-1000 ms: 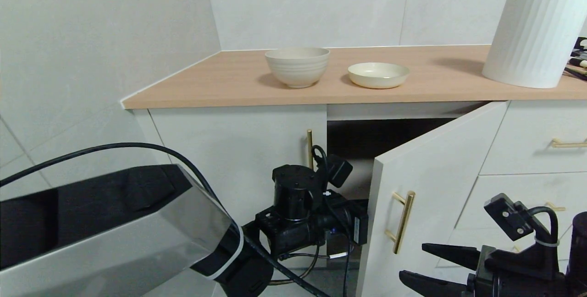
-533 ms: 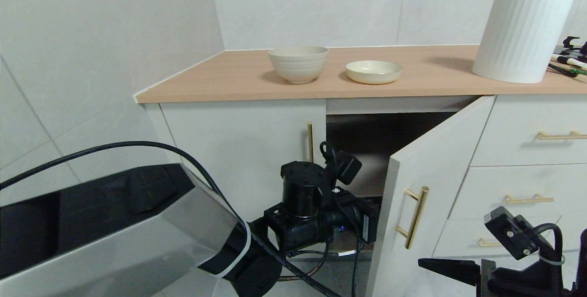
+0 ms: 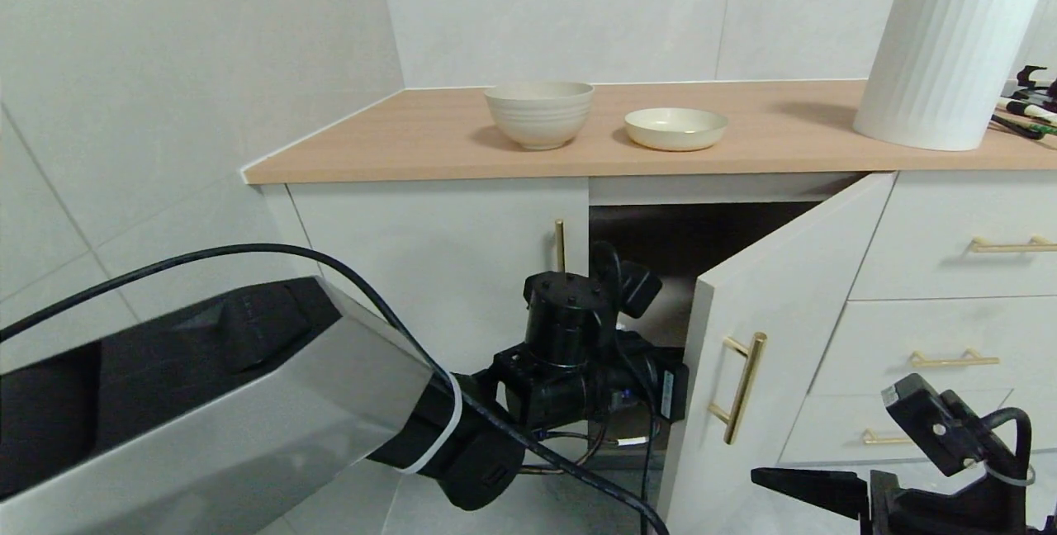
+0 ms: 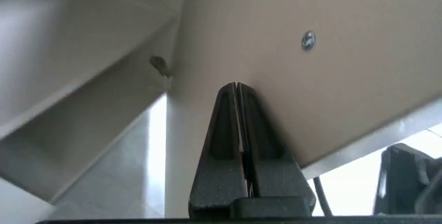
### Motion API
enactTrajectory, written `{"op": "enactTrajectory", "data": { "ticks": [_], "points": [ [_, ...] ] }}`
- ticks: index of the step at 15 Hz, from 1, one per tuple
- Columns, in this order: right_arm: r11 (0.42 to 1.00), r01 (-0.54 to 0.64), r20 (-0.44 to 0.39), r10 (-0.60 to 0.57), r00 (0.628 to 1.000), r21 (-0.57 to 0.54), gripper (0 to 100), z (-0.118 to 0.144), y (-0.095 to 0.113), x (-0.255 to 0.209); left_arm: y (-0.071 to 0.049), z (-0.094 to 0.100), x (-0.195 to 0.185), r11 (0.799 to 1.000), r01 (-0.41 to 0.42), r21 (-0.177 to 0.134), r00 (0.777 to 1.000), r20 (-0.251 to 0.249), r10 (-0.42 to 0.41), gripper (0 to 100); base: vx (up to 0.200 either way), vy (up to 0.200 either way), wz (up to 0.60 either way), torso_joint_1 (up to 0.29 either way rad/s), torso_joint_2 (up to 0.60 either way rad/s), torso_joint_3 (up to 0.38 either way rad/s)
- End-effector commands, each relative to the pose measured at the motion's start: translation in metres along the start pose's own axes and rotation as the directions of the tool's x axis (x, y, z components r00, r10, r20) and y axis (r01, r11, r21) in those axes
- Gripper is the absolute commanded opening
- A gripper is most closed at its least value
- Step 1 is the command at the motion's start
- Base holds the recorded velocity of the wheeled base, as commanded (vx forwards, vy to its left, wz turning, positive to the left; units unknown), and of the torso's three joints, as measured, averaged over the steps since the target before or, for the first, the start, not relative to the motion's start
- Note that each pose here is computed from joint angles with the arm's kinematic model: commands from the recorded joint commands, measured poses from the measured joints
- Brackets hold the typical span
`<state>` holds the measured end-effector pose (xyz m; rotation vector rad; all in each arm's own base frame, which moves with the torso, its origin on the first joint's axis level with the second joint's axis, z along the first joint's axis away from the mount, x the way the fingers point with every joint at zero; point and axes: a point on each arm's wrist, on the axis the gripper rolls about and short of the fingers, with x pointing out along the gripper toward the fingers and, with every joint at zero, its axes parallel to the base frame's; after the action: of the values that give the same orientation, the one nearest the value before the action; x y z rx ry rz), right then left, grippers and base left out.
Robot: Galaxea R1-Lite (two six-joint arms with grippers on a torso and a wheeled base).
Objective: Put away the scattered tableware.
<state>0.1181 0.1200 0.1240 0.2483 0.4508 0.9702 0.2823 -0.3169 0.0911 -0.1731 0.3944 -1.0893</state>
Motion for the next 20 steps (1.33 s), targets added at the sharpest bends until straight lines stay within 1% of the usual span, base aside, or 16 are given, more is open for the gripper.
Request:
{"op": "enactTrajectory", "data": {
  "ticks": [1,2,3,4,5,6,7,8,9,10,11,12,14,15,18,20],
  "points": [
    [0.995,-0.087,0.064,0.090,0.994,-0.042,100,0.006,0.017,-0.014,-0.040,0.013,0.002,0.996,0.082,0.029,0.997,0.000,-0.082,0,0.000,0.000,0.00,0.000,0.00,0.000],
    [0.993,-0.109,0.079,0.113,0.990,-0.053,100,0.008,0.021,-0.019,-0.052,0.014,0.002,0.993,0.109,0.037,0.994,-0.007,-0.109,0,0.000,0.000,0.00,0.000,0.00,0.000],
    [0.979,-0.185,0.117,0.195,0.974,-0.088,100,0.011,0.035,-0.032,-0.098,0.020,-0.001,0.977,0.203,0.061,0.979,-0.028,-0.202,0,0.000,0.000,0.00,0.000,0.00,0.000],
    [0.969,-0.227,0.123,0.239,0.963,-0.102,100,0.012,0.042,-0.039,-0.125,0.020,-0.005,0.963,0.259,0.071,0.966,-0.046,-0.256,0,0.000,0.000,0.00,0.000,0.00,0.000],
    [0.967,-0.232,0.128,0.244,0.961,-0.105,100,0.014,0.043,-0.042,-0.136,0.020,-0.012,0.958,0.276,0.075,0.961,-0.052,-0.272,0,0.000,0.000,0.00,0.000,0.00,0.000],
    [0.966,-0.233,0.133,0.247,0.960,-0.107,100,0.015,0.044,-0.043,-0.136,0.019,-0.019,0.962,0.262,0.074,0.964,-0.055,-0.259,0,0.000,0.000,0.00,0.000,0.00,0.000],
    [0.966,-0.235,0.140,0.250,0.958,-0.111,100,0.016,0.044,-0.044,-0.132,0.020,-0.024,0.969,0.238,0.071,0.971,-0.051,-0.235,0,0.000,0.000,0.00,0.000,0.00,0.000],
    [0.966,-0.234,0.140,0.248,0.959,-0.111,100,0.016,0.044,-0.043,-0.115,0.025,-0.035,0.985,0.161,0.062,0.987,-0.030,-0.159,0,0.000,0.000,0.00,0.000,0.00,0.000],
    [0.967,-0.231,0.137,0.245,0.960,-0.109,100,0.016,0.044,-0.042,-0.106,0.028,-0.044,0.991,0.125,0.057,0.992,-0.016,-0.124,0,0.000,0.000,0.00,0.000,0.00,0.000],
    [0.967,-0.231,0.137,0.245,0.960,-0.109,100,0.016,0.044,-0.042,-0.106,0.028,-0.044,0.991,0.125,0.057,0.992,-0.016,-0.124,0,0.000,0.000,0.00,0.000,0.00,0.000],
    [0.970,-0.219,0.140,0.233,0.962,-0.107,100,0.018,0.044,-0.040,-0.078,0.037,-0.077,0.999,0.031,0.036,0.999,0.021,-0.032,0,0.000,0.000,0.00,0.000,0.00,0.000],
    [0.974,-0.204,0.140,0.217,0.966,-0.102,100,0.020,0.042,-0.037,-0.067,0.040,-0.091,1.000,-0.007,0.029,0.999,0.041,0.006,0,0.000,0.000,0.00,0.000,0.00,0.000],
    [0.989,-0.123,0.174,0.136,0.975,-0.084,100,0.036,0.033,-0.022,-0.041,0.051,-0.128,0.990,-0.140,0.007,0.984,0.113,0.138,0,0.000,0.000,0.00,0.000,0.00,0.000],
    [0.994,-0.084,0.195,0.097,0.976,-0.076,100,0.048,0.029,-0.014,-0.031,0.056,-0.145,0.976,-0.217,-0.006,0.965,0.147,0.216,0,0.000,0.000,0.00,0.000,0.00,0.000],
    [0.999,0.025,0.216,-0.015,0.976,-0.041,100,0.089,0.016,0.007,-0.018,0.062,-0.192,0.939,-0.341,-0.040,0.915,0.216,0.341,0,0.000,0.000,0.00,0.000,0.00,0.000],
    [0.995,0.103,0.213,-0.097,0.972,-0.017,100,0.114,0.014,0.015,-0.020,0.066,-0.218,0.924,-0.381,-0.023,0.891,0.258,0.374,0,0.000,0.000,0.00,0.000,0.00,0.000]
  ]
}}
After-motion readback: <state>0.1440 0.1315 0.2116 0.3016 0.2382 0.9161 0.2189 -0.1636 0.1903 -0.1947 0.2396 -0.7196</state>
